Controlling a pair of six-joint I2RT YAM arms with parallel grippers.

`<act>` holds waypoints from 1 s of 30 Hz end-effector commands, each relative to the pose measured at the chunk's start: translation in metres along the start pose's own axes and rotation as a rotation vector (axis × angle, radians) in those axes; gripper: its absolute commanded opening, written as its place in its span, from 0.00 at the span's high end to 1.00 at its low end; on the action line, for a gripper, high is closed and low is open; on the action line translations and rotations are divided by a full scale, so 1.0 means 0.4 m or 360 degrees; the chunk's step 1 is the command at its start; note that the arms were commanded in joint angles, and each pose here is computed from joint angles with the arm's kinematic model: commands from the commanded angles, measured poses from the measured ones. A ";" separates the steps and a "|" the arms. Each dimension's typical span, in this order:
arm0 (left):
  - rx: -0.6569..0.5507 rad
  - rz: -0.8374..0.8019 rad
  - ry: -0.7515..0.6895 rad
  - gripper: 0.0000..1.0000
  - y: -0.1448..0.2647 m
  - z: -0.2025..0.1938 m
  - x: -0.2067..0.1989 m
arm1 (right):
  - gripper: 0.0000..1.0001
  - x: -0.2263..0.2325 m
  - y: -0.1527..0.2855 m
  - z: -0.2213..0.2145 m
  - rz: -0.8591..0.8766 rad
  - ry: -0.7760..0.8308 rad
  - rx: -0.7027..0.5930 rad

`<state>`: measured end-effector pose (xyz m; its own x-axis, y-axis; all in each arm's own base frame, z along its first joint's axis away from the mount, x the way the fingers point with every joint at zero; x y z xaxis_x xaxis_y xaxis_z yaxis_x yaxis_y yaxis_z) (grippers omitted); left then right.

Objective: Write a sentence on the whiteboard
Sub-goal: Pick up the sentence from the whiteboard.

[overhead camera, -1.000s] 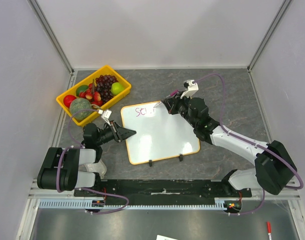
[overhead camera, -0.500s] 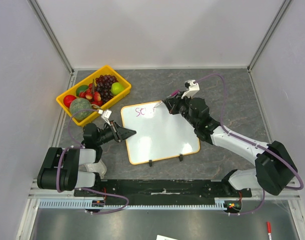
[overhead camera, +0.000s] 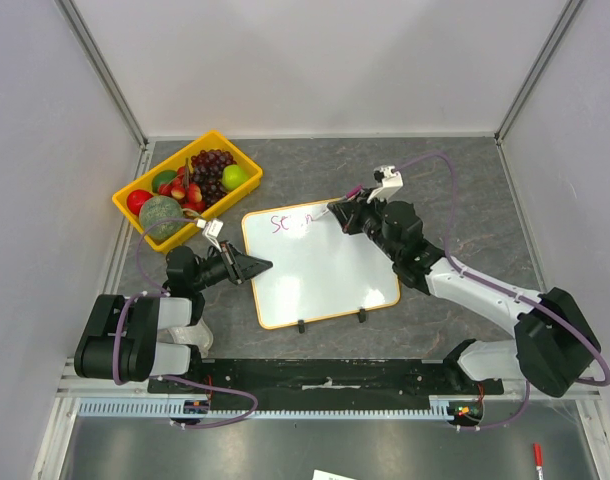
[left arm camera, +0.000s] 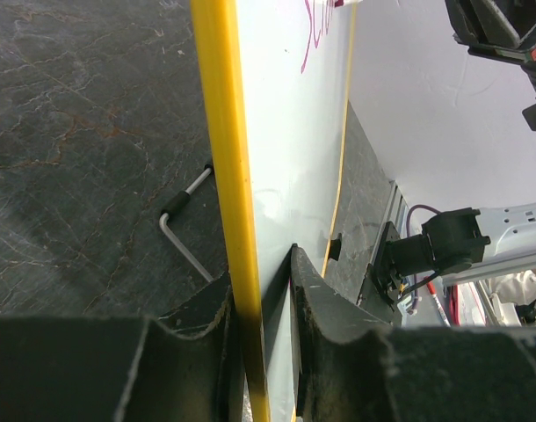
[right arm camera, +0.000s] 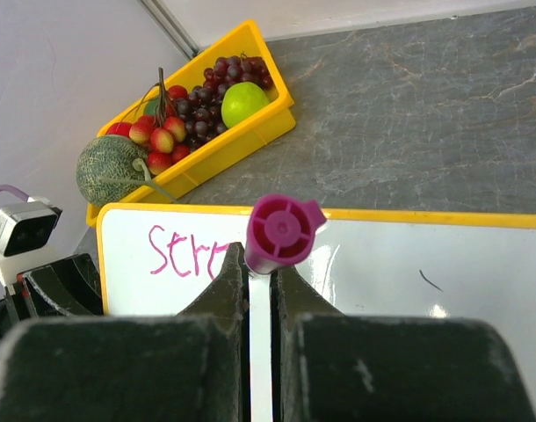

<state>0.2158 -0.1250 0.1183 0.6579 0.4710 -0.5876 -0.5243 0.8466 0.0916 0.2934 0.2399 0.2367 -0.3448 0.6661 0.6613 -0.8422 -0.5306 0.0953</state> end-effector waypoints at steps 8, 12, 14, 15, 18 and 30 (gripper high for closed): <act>-0.0008 0.0020 -0.0120 0.98 -0.005 0.007 0.008 | 1.00 0.000 0.023 0.015 0.0006 -0.0012 -0.0039; -0.0007 0.0023 -0.0116 0.98 -0.005 0.006 0.009 | 1.00 0.040 0.034 0.054 0.0106 -0.0018 -0.0109; -0.0006 0.0021 -0.0116 0.98 -0.005 0.006 0.009 | 1.00 0.049 0.042 0.071 0.0132 -0.0015 -0.0167; -0.0006 0.0021 -0.0116 0.98 -0.005 0.006 0.009 | 1.00 0.051 0.043 0.080 0.0130 -0.0008 -0.0191; -0.0006 0.0024 -0.0114 0.98 -0.005 0.006 0.010 | 1.00 0.048 0.041 0.096 0.0092 0.0015 -0.0240; -0.0006 0.0018 -0.0116 0.98 -0.005 0.006 0.008 | 1.00 0.027 0.008 0.088 0.0014 0.0040 -0.0227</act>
<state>0.2153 -0.1252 0.1190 0.6608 0.4684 -0.5865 -0.5216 0.8485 0.0899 0.2911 0.2276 0.2515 -0.3514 0.6770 0.6467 -0.8700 -0.4913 0.0417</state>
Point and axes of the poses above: each gripper's point midway between its finger pads, its own y axis back along the fingers, its own x axis along the line the jaws close on, z = x × y, the point moved 6 cm from there along y, back along the fingers, and after that the axes turned 13 degrees about -y, right-handed, at the moved point
